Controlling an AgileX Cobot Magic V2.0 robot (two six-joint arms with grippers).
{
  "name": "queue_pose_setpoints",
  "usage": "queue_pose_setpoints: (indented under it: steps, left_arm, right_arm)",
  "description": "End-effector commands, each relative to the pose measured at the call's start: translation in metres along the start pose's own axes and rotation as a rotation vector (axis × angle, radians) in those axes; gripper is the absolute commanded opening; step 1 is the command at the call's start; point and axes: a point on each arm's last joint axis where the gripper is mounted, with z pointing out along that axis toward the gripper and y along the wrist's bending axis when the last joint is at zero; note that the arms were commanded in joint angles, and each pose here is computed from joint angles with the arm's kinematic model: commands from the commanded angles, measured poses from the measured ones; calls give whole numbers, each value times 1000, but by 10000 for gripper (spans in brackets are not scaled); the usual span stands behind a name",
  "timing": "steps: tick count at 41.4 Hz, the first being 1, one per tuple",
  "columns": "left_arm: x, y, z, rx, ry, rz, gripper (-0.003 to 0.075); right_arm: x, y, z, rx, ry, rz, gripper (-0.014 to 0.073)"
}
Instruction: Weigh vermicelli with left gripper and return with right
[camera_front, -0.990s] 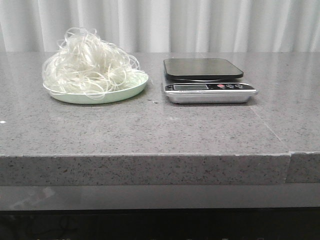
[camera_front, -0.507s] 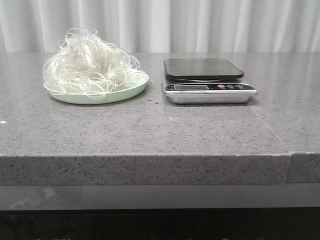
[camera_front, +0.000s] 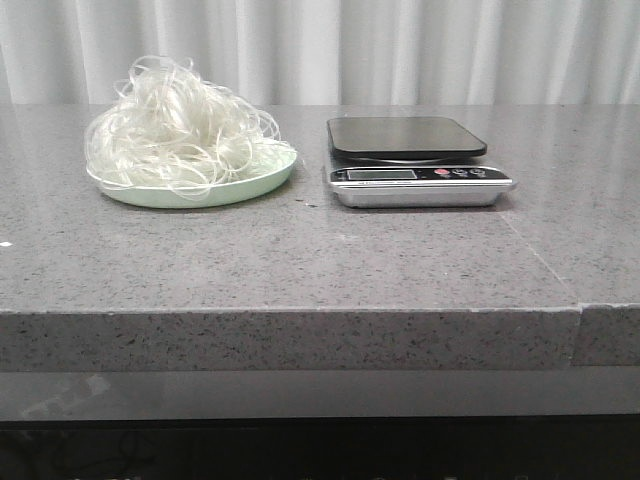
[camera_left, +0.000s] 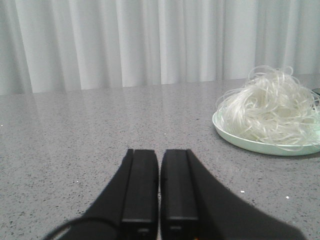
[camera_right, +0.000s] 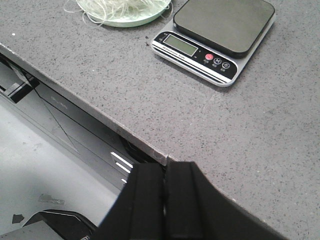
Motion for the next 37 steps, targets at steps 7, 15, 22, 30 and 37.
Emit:
queue_pose_setpoints:
  steps: [7, 15, 22, 30, 37]
  left_arm:
    - [-6, 2, -2, -45, -96, -4, 146]
    - [-6, 2, -2, -36, -97, -16, 146]
    - [-6, 2, -2, -35, -95, -18, 146]
    - [-6, 2, -2, -35, -94, -18, 146]
    - [-6, 2, -2, -35, -94, -18, 146]
  right_arm:
    - [-10, -1, -5, 11, -79, -2, 159]
    - [-10, -1, -5, 11, -79, -2, 159]
    - [-10, -1, -5, 11, -79, -2, 159]
    - [-10, -1, -5, 11, -79, -2, 159]
    - [-10, -1, -5, 11, -79, -2, 159]
